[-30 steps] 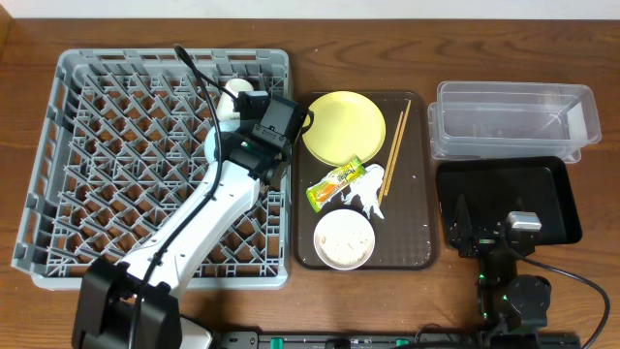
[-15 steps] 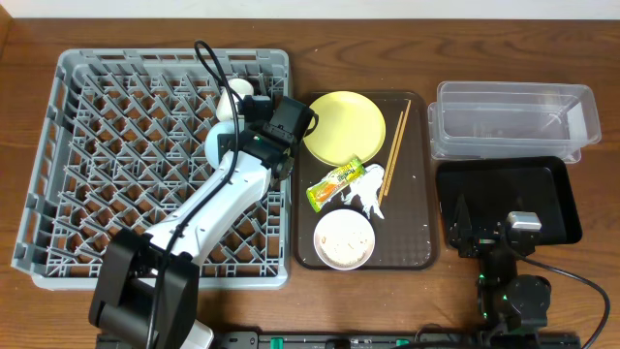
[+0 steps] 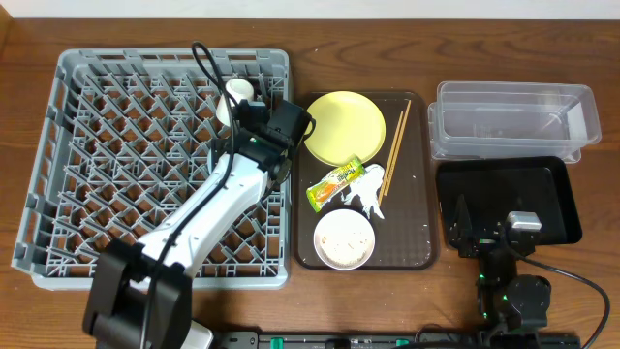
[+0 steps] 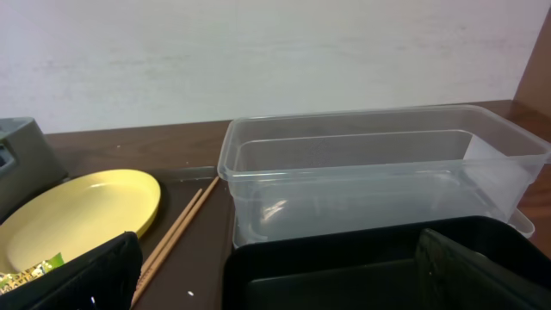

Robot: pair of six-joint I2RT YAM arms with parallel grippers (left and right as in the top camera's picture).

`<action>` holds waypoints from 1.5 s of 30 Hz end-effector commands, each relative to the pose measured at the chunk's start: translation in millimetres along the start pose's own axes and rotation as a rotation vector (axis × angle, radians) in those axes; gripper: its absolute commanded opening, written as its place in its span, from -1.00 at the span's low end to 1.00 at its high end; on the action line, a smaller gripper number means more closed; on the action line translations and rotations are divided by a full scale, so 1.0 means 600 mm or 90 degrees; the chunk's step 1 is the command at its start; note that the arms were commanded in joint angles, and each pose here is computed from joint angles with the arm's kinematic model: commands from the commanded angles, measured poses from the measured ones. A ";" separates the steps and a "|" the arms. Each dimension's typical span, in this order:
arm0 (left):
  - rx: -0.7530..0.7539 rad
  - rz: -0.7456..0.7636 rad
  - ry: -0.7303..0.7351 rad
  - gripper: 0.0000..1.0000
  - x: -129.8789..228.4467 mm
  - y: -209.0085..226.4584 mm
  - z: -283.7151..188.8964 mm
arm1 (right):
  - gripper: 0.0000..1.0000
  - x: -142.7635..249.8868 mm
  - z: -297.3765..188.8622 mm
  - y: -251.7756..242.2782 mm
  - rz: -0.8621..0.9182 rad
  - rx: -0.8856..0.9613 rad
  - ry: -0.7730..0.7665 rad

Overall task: Sort waste into correct bins and load items into the dishwasher rack
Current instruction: 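Push the light-blue bowl further into the rack with the left gripper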

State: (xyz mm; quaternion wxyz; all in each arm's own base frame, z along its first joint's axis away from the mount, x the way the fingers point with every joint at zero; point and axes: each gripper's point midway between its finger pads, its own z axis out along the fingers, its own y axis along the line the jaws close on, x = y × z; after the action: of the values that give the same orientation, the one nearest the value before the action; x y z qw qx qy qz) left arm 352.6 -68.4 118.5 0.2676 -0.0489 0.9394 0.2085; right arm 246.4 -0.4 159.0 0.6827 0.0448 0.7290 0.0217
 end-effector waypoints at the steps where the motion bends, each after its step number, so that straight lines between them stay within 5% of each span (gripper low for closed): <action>1: 0.032 -0.013 -0.021 0.68 -0.010 0.001 -0.028 | 0.99 0.001 0.000 -0.005 0.008 0.011 0.001; 9: 0.157 -0.126 -0.011 0.51 -0.019 -0.007 -0.076 | 0.99 0.001 0.000 -0.005 0.008 0.011 0.000; 19: 0.108 -0.127 0.108 -0.60 0.044 0.021 -0.040 | 0.98 0.001 0.000 -0.005 0.008 0.011 0.001; 32: 0.157 -0.127 0.107 -0.58 0.027 -0.016 -0.012 | 0.99 0.001 0.000 -0.005 0.008 0.011 0.001; 40: 0.228 -0.173 -0.012 -0.13 -0.067 0.006 -0.099 | 0.99 0.001 0.000 -0.005 0.008 0.011 0.001; 45: 0.399 -0.178 -0.017 -0.06 -0.074 -0.028 -0.181 | 0.98 0.001 0.000 -0.005 0.008 0.011 0.000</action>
State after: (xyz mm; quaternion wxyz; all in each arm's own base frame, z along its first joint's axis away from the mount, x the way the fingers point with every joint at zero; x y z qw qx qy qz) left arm 349.9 -101.9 189.4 0.3035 -0.1192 0.9445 -0.0393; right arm 246.5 -0.4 159.0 0.6827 0.0448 0.7290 0.0217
